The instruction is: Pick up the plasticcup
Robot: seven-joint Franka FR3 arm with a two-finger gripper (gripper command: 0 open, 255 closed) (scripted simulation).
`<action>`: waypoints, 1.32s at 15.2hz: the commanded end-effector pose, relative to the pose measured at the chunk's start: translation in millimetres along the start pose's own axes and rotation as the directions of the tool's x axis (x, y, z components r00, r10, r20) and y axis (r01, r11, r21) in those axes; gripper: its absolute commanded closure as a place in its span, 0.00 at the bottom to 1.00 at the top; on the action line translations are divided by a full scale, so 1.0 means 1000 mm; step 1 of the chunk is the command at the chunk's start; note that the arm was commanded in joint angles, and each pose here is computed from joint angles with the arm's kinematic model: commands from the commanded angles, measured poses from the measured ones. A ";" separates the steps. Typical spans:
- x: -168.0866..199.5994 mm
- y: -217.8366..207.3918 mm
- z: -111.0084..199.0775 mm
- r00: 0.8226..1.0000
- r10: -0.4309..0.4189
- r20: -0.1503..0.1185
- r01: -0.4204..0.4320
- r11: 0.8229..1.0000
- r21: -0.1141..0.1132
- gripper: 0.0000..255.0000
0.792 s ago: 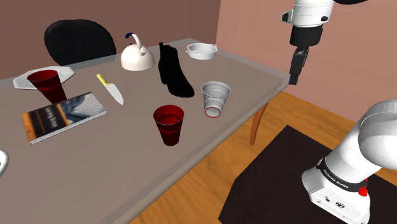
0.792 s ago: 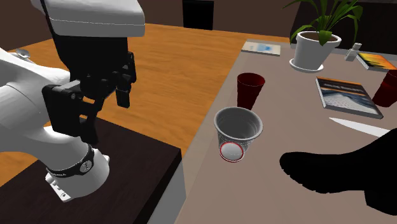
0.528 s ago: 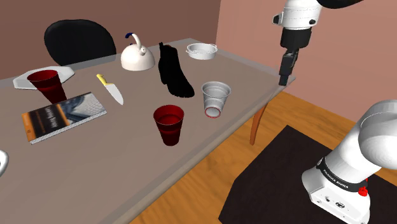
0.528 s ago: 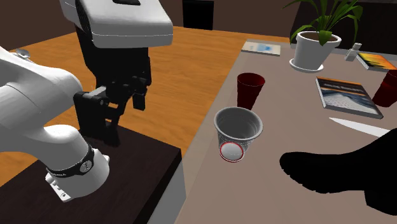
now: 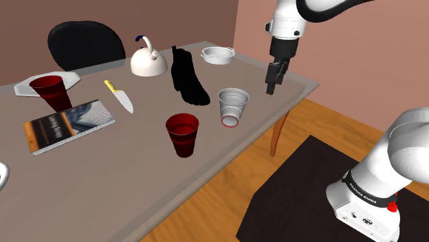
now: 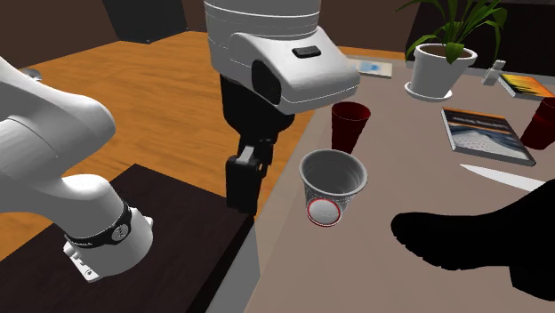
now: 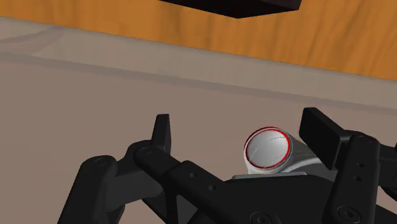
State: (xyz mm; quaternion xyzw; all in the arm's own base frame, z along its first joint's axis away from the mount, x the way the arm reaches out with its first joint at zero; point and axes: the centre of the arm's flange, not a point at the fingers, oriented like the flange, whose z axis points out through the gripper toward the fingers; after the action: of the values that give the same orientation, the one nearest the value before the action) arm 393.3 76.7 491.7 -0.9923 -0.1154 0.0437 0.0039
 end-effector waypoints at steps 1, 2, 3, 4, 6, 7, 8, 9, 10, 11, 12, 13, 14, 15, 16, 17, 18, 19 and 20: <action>0.020 -0.008 0.004 1.000 0.002 -0.024 -0.001 1.000 0.015 0.00; 0.030 -0.011 0.006 0.999 0.003 -0.036 -0.002 1.000 0.022 0.00; 0.041 -0.014 0.008 0.999 0.004 -0.047 -0.002 1.000 0.029 0.00; 0.052 -0.017 0.009 0.998 0.004 -0.058 -0.002 0.999 0.036 0.00; 0.073 -0.023 0.012 0.997 0.007 -0.080 -0.003 0.999 0.051 0.00; 0.084 -0.026 0.014 0.996 0.008 -0.092 -0.003 0.998 0.058 0.00; 0.095 -0.029 0.015 0.995 0.009 -0.103 -0.002 0.998 0.065 0.00; 0.095 -0.029 0.015 0.995 0.009 -0.103 -0.002 0.998 0.065 0.00; 0.096 -0.029 0.020 0.995 0.009 -0.103 -0.002 0.998 0.065 0.00; 0.096 -0.029 0.025 0.995 0.009 -0.103 -0.002 0.998 0.065 0.00; 0.097 -0.029 0.031 0.995 0.009 -0.103 -0.002 0.998 0.065 0.00; 0.097 -0.029 0.036 0.995 0.009 -0.103 -0.002 0.998 0.065 0.00; 0.097 -0.029 0.041 0.995 0.009 -0.103 -0.002 0.998 0.065 0.00; 0.098 -0.029 0.047 0.995 0.009 -0.103 -0.002 0.998 0.065 0.00; 0.099 -0.028 0.055 0.995 0.009 -0.103 -0.002 0.998 0.065 0.00; 0.099 -0.028 0.055 0.995 0.009 -0.103 -0.002 0.998 0.065 0.00; 0.099 -0.028 0.055 0.995 0.009 -0.103 -0.002 0.998 0.065 0.00; 0.099 -0.028 0.055 0.995 0.009 -0.103 -0.002 0.998 0.065 1.00; 0.099 -0.028 0.055 0.995 0.009 -0.103 -0.002 0.998 0.065 1.00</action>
State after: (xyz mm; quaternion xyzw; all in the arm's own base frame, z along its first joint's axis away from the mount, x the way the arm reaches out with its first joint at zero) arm 477.7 126.9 429.4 -0.9930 -0.1106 -0.0040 0.0420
